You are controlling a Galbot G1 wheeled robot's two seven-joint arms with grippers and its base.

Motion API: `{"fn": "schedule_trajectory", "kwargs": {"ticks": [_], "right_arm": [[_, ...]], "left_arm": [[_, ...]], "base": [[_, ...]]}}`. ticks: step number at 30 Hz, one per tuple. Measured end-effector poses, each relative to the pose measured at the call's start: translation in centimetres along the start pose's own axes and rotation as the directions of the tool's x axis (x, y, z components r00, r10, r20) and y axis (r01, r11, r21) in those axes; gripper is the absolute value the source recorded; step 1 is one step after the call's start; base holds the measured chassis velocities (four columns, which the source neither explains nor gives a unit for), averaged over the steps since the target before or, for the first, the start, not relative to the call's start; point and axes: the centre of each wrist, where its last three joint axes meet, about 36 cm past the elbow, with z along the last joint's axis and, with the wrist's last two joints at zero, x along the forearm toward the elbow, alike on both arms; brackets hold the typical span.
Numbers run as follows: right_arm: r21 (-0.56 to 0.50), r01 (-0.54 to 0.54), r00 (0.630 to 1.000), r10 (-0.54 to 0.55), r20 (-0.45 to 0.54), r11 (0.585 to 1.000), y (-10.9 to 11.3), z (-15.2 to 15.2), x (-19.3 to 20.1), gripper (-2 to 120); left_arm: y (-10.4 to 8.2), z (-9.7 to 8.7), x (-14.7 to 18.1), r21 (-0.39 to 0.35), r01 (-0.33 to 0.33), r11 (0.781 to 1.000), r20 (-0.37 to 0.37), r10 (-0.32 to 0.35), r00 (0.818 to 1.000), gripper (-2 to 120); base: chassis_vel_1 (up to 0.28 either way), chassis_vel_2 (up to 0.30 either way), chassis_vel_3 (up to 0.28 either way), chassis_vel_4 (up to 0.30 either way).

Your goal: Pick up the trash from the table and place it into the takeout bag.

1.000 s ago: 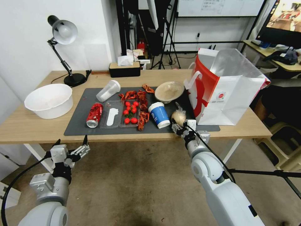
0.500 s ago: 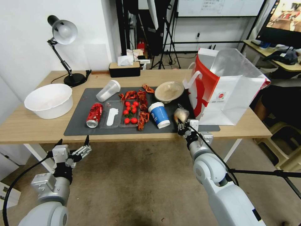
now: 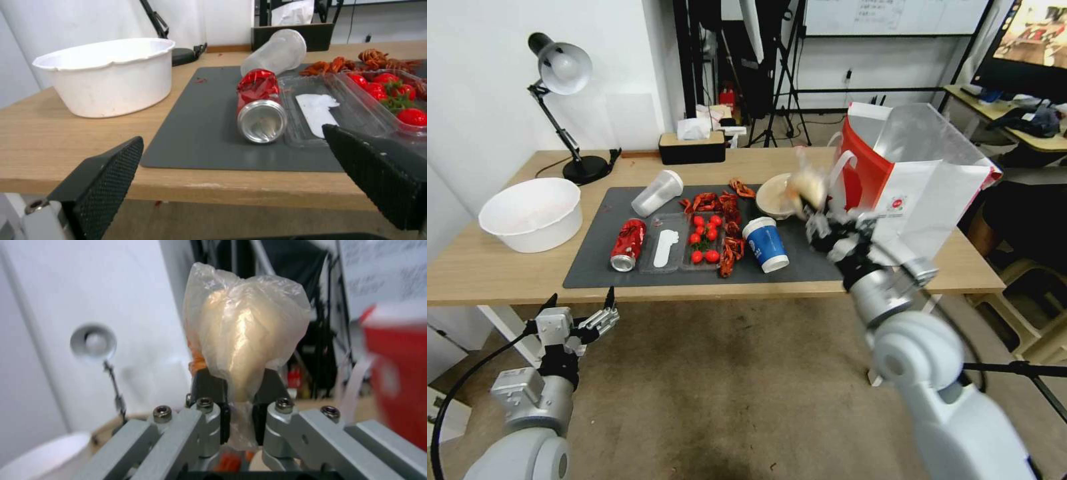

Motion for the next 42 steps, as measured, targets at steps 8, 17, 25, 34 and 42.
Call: {"fn": "schedule_trajectory", "kwargs": {"ticks": [8,17,25,34,42], "right_arm": [[0.055,-0.254,0.967,0.251,0.053,0.966,-4.3,-4.9,-3.4,6],[0.005,-0.416,0.909,0.416,0.007,0.909,-6.2,-6.9,-6.5,6],[0.048,-0.530,0.841,0.532,-0.098,0.847,-7.3,-6.8,-8.0,7],[0.057,-0.539,0.833,0.542,-0.114,0.840,-7.3,-7.1,-8.3,37],[0.074,-0.548,0.825,0.553,-0.112,0.833,-7.5,-7.5,-8.2,67]], "left_arm": [[-0.2,0.1,0.0,0.000,-0.006,1.000,0.001,0.006,1.000,100],[-0.3,0.2,0.1,-0.002,-0.007,1.000,0.004,0.007,1.000,100],[-0.2,0.3,0.1,-0.005,-0.007,1.000,0.010,0.007,1.000,100],[-0.3,0.4,0.1,-0.009,-0.009,1.000,0.010,0.009,1.000,100],[-0.3,0.5,0.2,-0.010,-0.011,1.000,0.011,0.011,1.000,100]], "base": [[0.000,0.000,0.000,0.000],[0.000,0.000,0.000,0.000],[0.000,0.000,0.000,0.000],[0.000,0.000,0.000,0.000],[0.000,0.000,0.000,0.000]]}}
